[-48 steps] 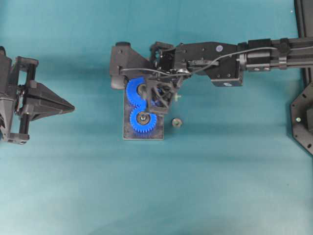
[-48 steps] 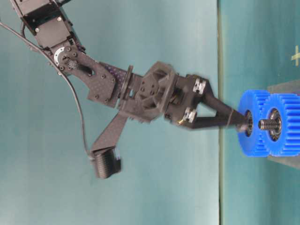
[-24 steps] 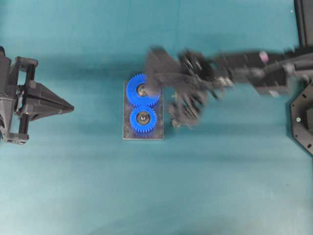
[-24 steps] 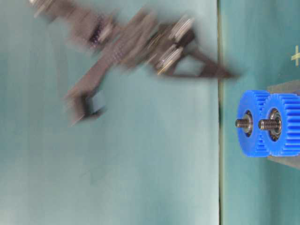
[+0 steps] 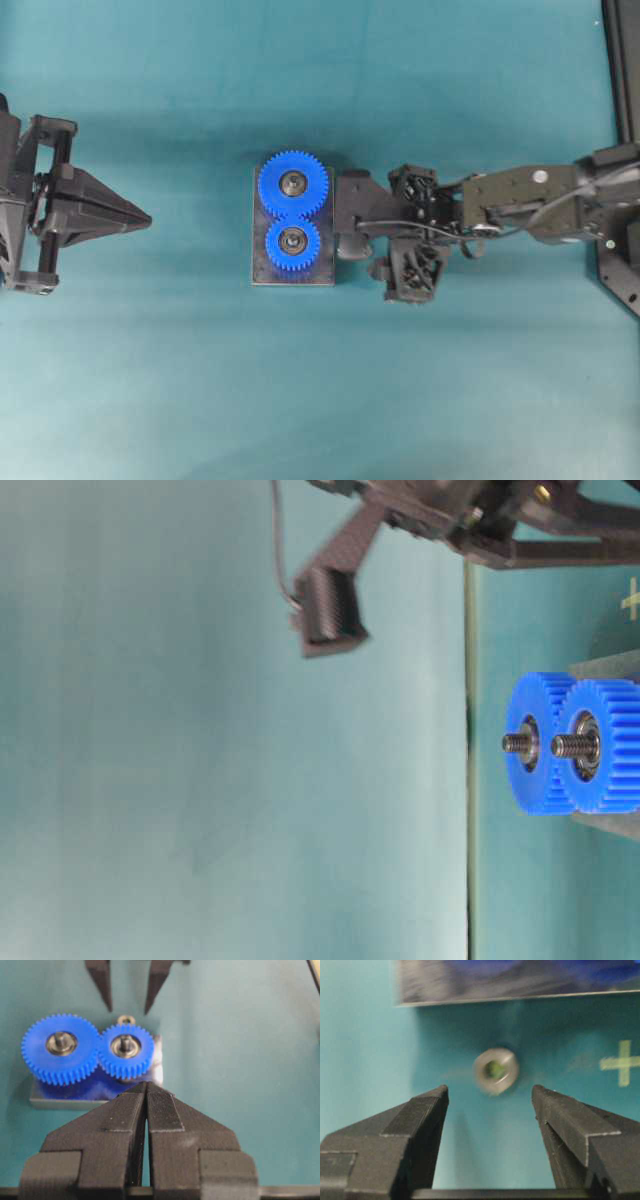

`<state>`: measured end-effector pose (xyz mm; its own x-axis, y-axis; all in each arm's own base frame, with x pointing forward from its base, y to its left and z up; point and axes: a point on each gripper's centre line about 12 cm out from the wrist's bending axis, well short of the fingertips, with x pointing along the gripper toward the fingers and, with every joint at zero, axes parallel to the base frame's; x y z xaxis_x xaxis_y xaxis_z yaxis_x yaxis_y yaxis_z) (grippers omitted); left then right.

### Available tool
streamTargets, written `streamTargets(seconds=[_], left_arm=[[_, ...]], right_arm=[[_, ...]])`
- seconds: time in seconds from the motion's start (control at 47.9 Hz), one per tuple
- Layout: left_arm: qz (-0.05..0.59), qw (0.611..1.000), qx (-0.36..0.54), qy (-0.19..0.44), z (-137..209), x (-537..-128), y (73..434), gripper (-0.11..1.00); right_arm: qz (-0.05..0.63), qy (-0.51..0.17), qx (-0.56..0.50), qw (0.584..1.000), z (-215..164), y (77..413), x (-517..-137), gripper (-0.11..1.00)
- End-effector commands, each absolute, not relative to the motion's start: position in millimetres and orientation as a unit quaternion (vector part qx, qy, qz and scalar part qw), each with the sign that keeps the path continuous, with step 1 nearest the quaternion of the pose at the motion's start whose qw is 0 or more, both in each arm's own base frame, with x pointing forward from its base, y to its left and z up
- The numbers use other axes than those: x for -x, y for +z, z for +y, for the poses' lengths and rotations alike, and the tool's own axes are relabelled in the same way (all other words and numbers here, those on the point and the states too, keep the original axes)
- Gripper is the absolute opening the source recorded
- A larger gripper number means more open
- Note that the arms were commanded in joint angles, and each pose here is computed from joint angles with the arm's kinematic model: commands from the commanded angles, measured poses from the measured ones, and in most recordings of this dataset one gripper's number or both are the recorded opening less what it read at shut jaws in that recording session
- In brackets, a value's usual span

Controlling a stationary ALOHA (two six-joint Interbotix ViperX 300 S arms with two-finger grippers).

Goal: Insert the washer onto the shaft.
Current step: 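Move the right gripper to the lower metal washer and grasp it, then carry the washer over the lower gear's shaft and lower it on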

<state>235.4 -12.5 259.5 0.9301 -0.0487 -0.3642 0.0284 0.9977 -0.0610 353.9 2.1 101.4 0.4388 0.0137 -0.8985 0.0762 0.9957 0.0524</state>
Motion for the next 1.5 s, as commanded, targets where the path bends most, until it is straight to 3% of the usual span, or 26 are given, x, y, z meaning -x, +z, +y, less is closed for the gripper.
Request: streamTargets(seconds=[0.0,0.397,0.501,0.627,0.794,1.233,1.483], left_arm=[[0.171,0.985,0.028,-0.021,-13.0,-238.0,268.9,0.01],[0.172,0.984,0.028,-0.021,-13.0,-238.0,267.9,0.01],[0.172,0.984,0.027,-0.021,-13.0,-238.0,267.9,0.01],[0.174,0.984,0.028,-0.021,-13.0,-237.6,266.7,0.01],[0.175,0.984,0.028,-0.021,-13.0,-237.4,266.1,0.01],[0.181,0.983,0.028,-0.02,-12.5,-236.0,261.1,0.01],[0.178,0.983,0.027,-0.021,-12.8,-235.3,262.2,0.01]], right_arm=[[0.51,-0.019,-0.046,0.859,2.5,107.8,-364.3,0.69],[0.537,-0.018,-0.044,0.843,4.3,94.7,-367.0,0.64],[0.553,-0.019,-0.044,0.832,3.9,93.3,-362.6,0.54],[0.562,-0.02,-0.046,0.826,4.1,95.8,-361.8,0.31],[0.556,-0.025,-0.053,0.829,3.6,104.4,-364.5,0.31],[0.514,-0.033,-0.064,0.855,-8.0,190.4,-408.6,0.31],[0.508,-0.032,-0.058,0.859,-11.1,195.0,-434.6,0.31]])
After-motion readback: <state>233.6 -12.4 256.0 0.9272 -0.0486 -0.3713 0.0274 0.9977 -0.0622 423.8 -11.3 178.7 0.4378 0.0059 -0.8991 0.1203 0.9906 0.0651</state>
